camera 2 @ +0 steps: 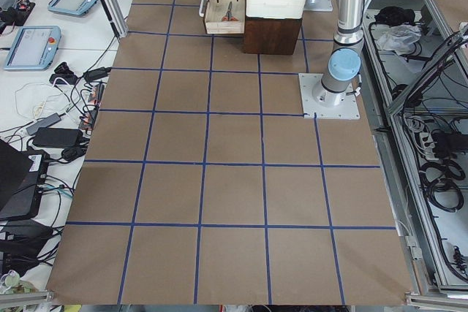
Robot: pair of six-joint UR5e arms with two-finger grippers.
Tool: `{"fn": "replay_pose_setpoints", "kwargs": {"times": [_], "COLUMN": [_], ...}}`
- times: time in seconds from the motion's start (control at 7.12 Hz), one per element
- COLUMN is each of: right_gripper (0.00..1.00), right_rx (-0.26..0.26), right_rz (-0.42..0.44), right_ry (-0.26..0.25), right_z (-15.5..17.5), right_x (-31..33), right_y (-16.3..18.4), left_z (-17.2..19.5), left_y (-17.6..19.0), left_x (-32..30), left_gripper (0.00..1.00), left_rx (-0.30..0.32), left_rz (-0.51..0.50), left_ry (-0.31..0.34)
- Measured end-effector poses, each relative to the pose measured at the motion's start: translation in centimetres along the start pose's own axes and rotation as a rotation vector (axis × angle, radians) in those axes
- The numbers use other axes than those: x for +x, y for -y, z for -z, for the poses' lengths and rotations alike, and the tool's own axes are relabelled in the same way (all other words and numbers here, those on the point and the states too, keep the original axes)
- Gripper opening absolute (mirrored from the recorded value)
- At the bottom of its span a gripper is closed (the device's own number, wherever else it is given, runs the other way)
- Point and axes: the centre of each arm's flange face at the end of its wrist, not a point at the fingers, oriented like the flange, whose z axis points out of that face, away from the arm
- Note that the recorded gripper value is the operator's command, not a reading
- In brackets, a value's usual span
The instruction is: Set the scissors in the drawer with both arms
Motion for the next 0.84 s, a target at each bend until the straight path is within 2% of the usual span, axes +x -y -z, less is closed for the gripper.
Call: {"fn": "replay_pose_setpoints", "kwargs": {"times": [0.14,0.42,0.56,0.7,0.84], "right_gripper": [1.00,1.00,1.00,1.00,1.00], "right_rx": [-0.001,0.005,0.010,0.011,0.013], "right_rz": [-0.004,-0.012,-0.013,-0.014,-0.025], "right_ry": [0.000,0.000,0.000,-0.002,-0.003], "right_z": [0.1,0.4,0.5,0.5,0.6], "right_x": [0.0,-0.1,-0.2,-0.2,-0.2], "right_y": [-0.1,-0.4,-0.4,-0.4,-0.5], "left_z": [4.7,11.9,14.0,15.1,15.5], "left_y": [-2.1,-9.8,-13.6,-16.4,-18.2], "left_x": [0.1,-0.5,-0.4,-0.2,0.3], "left_gripper": [1.00,1.00,1.00,1.00,1.00], "left_rx": [0.015,0.032,0.039,0.039,0.007], "left_rz": [0.062,0.233,0.373,0.579,0.803], "left_ry": [0.028,0.076,0.090,0.102,0.125]}}
